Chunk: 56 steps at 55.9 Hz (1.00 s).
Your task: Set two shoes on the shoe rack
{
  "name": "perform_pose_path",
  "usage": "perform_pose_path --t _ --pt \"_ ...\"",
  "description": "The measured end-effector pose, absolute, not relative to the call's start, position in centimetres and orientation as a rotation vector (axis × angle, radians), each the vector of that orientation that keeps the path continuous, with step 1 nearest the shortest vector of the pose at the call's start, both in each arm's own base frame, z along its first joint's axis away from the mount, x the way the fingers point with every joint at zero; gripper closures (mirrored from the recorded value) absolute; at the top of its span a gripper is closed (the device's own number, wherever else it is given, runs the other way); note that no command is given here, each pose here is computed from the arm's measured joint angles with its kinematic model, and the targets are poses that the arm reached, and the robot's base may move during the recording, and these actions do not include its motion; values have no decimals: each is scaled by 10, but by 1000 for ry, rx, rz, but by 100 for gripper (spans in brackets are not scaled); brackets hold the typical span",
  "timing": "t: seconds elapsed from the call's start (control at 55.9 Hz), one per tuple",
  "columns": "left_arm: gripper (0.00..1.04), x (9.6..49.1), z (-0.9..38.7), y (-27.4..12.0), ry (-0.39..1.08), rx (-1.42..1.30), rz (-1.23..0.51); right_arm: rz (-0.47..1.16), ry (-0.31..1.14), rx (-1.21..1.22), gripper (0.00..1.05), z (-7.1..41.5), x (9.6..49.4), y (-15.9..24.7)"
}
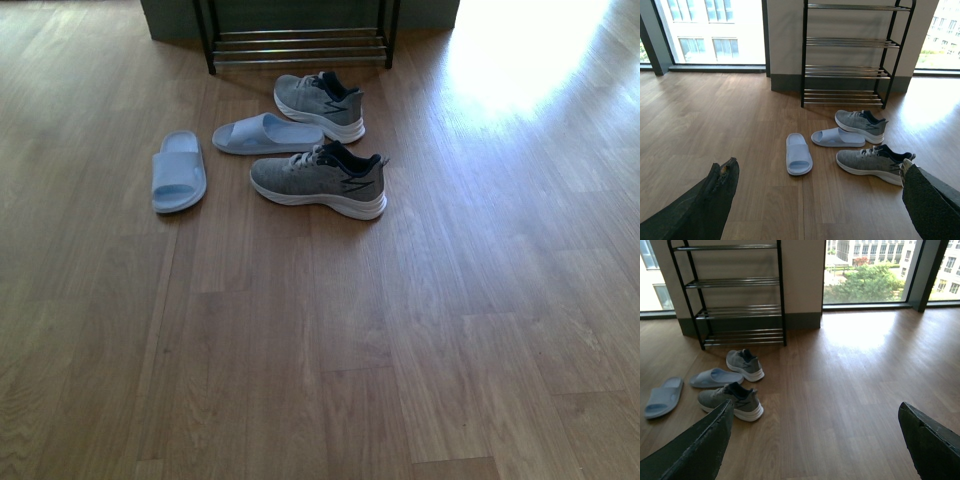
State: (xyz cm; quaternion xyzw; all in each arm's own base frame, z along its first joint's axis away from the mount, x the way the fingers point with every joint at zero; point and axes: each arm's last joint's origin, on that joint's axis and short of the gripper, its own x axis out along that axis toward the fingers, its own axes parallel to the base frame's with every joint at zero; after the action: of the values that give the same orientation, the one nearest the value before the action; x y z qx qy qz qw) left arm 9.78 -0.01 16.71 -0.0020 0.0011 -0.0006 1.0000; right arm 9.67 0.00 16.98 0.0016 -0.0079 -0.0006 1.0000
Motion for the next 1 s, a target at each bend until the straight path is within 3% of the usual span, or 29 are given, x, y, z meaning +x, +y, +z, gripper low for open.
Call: perform_pose_path --t 1.001 --pt "9 98 167 0 2 -4 -1 -1 -16 3 9 170 97 0"
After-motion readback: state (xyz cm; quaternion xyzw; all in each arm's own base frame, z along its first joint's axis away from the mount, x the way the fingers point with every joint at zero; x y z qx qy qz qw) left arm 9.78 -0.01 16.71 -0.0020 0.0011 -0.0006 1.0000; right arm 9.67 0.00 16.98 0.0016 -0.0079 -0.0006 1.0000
